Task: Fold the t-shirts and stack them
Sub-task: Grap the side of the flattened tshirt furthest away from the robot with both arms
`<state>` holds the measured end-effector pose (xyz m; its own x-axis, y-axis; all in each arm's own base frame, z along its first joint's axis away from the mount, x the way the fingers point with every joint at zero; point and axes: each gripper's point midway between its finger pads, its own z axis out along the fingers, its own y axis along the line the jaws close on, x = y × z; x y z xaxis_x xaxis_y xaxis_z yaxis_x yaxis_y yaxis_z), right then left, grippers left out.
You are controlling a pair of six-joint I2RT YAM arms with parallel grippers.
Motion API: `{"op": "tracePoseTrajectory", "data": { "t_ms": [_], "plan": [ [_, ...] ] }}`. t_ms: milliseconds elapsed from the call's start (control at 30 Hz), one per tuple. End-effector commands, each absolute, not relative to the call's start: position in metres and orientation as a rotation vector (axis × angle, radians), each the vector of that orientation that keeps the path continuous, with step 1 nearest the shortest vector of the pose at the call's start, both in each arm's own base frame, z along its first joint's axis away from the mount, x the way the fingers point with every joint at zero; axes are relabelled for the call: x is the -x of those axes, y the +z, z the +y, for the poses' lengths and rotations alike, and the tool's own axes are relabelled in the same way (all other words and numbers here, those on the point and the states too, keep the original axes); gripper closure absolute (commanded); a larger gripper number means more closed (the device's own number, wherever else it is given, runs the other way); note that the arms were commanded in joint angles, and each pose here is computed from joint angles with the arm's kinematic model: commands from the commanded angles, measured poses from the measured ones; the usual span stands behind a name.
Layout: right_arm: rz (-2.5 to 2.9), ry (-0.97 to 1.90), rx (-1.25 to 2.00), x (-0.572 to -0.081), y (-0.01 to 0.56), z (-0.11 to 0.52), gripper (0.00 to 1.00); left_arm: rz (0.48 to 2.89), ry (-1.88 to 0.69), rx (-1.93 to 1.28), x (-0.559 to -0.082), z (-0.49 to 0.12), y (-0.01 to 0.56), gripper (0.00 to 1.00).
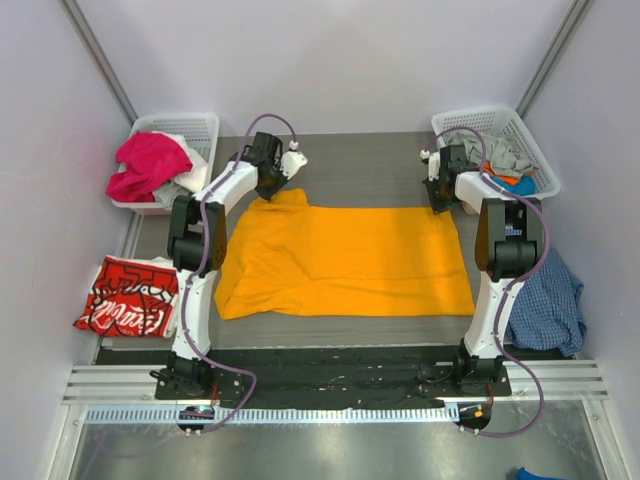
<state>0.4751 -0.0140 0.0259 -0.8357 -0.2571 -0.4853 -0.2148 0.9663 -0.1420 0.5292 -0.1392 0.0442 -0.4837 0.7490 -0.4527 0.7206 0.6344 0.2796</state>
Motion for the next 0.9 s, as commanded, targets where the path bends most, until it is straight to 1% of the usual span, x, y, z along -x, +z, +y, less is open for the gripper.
{"op": "tracePoseTrajectory", "data": {
  "t_ms": [0, 133, 167, 400, 600, 867],
  "plan": [
    [2.568, -0.129, 0.339, -0.465, 0.060, -0.015, 0.99, 2.214, 0.057, -1.122, -0.523, -0.165, 0.110, 1.00],
    [2.573, -0.122, 0.350, -0.453, 0.064, -0.014, 0.99, 2.196, 0.050, -1.130, -0.509, -0.171, 0.124, 1.00],
    [2.564, -0.111, 0.389, -0.452, 0.066, -0.001, 0.99, 2.204, 0.048, -1.137, -0.504, -0.171, 0.121, 1.00],
    [2.557, -0.107, 0.393, -0.438, 0.074, 0.000, 0.99, 2.183, 0.066, -1.140, -0.487, -0.169, 0.142, 1.00],
    [2.579, -0.108, 0.409, -0.415, 0.071, -0.001, 0.99, 2.195, 0.074, -1.155, -0.463, -0.159, 0.146, 1.00],
    [2.567, -0.117, 0.435, -0.388, 0.083, -0.003, 0.99, 2.213, 0.078, -1.168, -0.434, -0.148, 0.145, 1.00]
  ]
}}
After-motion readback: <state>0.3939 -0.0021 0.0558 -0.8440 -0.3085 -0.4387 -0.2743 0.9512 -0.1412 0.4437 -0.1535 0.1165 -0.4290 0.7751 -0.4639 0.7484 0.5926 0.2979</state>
